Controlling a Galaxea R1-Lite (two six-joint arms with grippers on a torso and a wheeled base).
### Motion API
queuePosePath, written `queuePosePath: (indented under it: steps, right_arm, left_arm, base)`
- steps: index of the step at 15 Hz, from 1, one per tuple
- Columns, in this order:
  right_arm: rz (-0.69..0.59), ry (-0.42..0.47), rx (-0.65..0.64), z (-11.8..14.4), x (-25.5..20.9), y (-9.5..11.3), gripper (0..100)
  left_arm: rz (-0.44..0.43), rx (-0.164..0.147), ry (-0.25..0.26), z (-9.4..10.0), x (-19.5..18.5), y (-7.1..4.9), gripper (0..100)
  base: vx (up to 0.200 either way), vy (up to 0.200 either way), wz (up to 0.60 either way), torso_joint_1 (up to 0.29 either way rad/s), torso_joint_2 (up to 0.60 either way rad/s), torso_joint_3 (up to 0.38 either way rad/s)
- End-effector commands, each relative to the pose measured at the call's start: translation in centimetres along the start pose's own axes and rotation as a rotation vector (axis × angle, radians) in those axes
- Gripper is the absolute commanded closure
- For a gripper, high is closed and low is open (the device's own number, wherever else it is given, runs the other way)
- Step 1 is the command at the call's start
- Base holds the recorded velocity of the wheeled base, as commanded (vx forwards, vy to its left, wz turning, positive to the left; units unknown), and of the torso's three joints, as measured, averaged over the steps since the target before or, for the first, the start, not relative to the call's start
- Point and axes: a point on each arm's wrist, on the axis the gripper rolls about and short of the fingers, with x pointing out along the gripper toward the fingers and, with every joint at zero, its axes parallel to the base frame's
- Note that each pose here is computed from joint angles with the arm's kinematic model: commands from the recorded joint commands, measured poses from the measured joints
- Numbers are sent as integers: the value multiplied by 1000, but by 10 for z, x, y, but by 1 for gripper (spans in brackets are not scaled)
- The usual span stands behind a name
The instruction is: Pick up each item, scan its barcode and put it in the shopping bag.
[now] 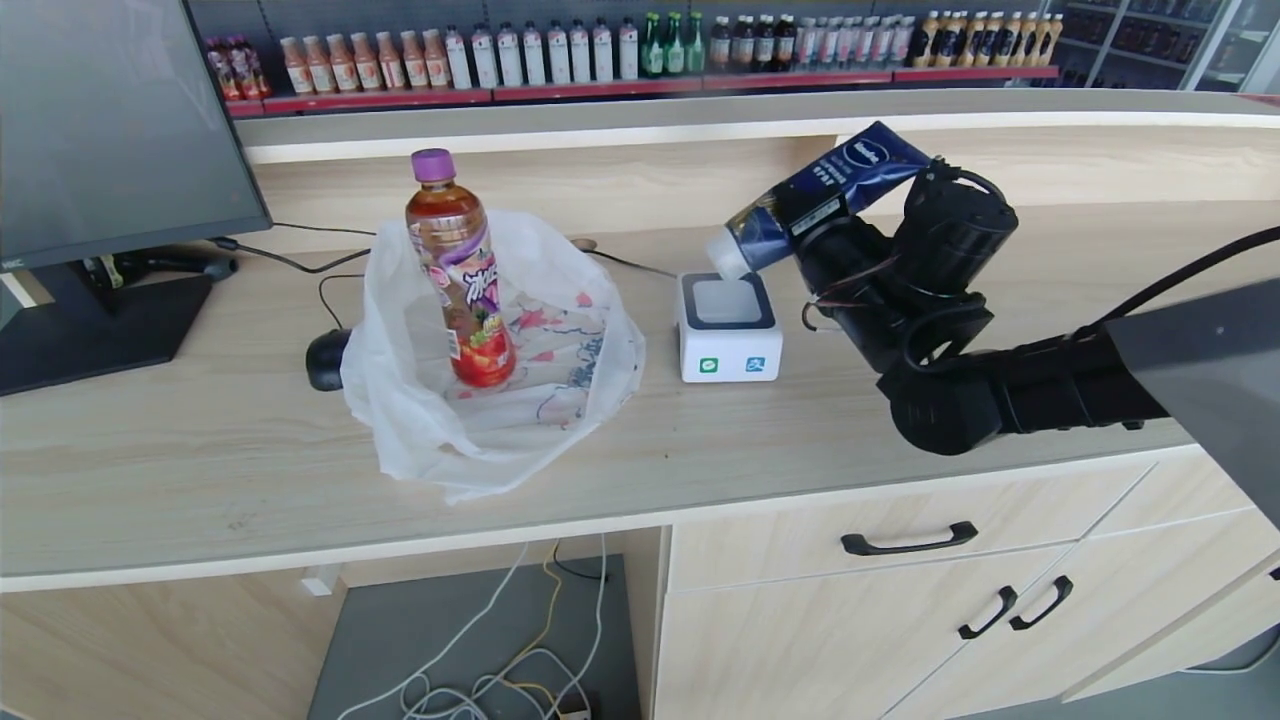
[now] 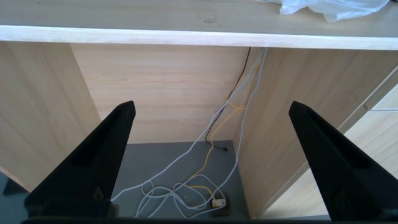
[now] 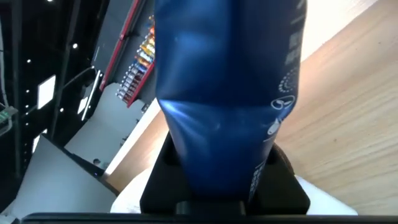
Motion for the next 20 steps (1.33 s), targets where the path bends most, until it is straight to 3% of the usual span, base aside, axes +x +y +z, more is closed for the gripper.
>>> queuePosePath:
  steps: [1,4,6,7,11,20]
  right_arm:
    - [-1,-4,3,3,0,1,100]
    - [-5,7,34,-5,3,-5,100]
    - [50,3,111,-7,7,16,100]
    - [44,11,112,-10,7,16,100]
    - [23,33,116,-24,9,5,100]
    - [9,77,165,-42,4,4,100]
  left_arm:
    - [1,0,0,0,0,0,0]
    - [1,0,0,0,0,0,0]
    - [2,0,0,0,0,0,0]
    - [1,0,0,0,0,0,0]
    - [1,0,0,0,0,0,0]
    - [2,0,0,0,0,0,0]
  base:
    - [0,0,0,0,0,0]
    - [0,0,0,0,0,0]
    - [0,0,0,0,0,0]
    - [0,0,0,0,0,0]
    - [0,0,0,0,0,0]
    - [0,0,0,0,0,0]
